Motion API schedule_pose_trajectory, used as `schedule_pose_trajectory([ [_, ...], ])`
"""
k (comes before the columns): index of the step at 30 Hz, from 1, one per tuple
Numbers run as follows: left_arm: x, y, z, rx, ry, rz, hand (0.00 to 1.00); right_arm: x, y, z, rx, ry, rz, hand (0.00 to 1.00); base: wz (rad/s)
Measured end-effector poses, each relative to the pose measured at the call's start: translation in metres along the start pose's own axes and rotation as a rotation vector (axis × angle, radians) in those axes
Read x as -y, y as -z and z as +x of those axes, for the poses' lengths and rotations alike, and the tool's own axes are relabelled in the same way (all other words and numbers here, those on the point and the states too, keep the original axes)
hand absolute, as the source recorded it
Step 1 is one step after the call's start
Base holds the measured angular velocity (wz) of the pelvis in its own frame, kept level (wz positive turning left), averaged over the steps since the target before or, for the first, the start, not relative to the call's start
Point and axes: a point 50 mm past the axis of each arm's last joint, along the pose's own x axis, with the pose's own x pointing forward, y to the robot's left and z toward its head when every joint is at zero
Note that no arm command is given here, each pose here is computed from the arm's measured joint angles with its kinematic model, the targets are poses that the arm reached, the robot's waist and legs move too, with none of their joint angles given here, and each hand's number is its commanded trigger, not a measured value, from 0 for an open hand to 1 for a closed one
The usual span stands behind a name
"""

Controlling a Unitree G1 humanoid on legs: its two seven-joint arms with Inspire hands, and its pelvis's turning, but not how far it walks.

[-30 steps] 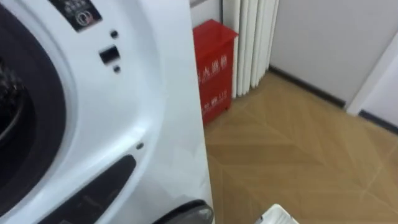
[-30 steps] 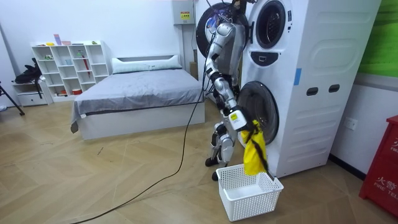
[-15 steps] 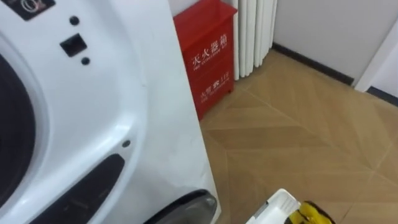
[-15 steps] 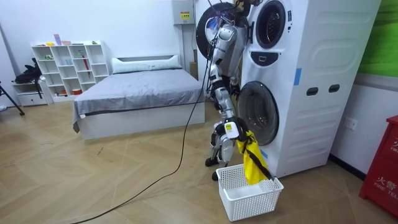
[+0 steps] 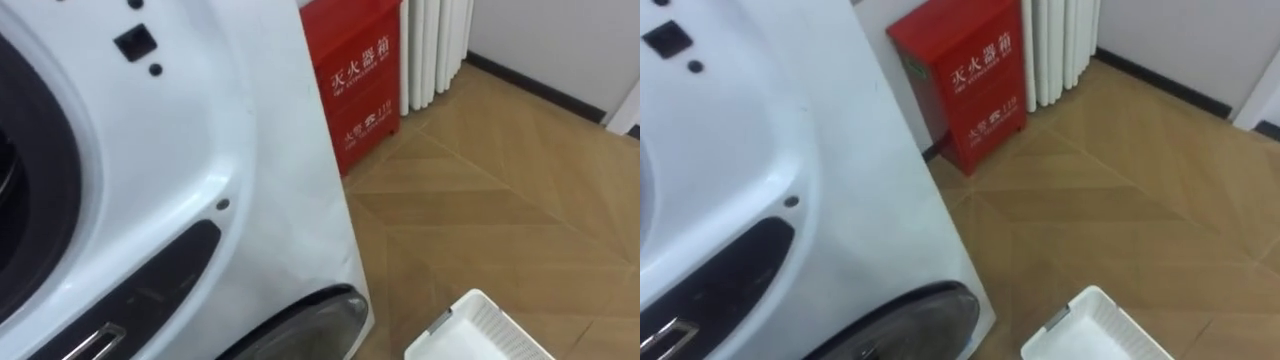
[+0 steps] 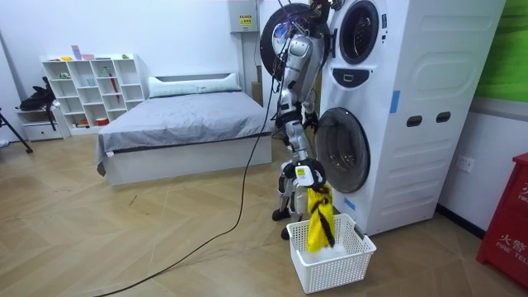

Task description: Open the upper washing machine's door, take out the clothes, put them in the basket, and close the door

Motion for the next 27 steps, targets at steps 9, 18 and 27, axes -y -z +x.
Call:
schedule_pose_trajectory([
  [9,0.005,-0.005,-0.001,0.03,0.016,-0.027,0.0,-0.009,0.0,0.001,-0.007,-0.051,-0.026,0.0,0.04],
  [18,0.007,-0.007,-0.001,0.035,0.026,-0.018,0.0,-0.003,0.01,0.0,-0.044,-0.029,-0.009,0.0,0.1],
  [27,0.006,-0.01,0.0,0.045,0.026,-0.044,0.0,0.013,0.034,-0.009,-0.119,0.002,0.104,0.0,0.11],
])
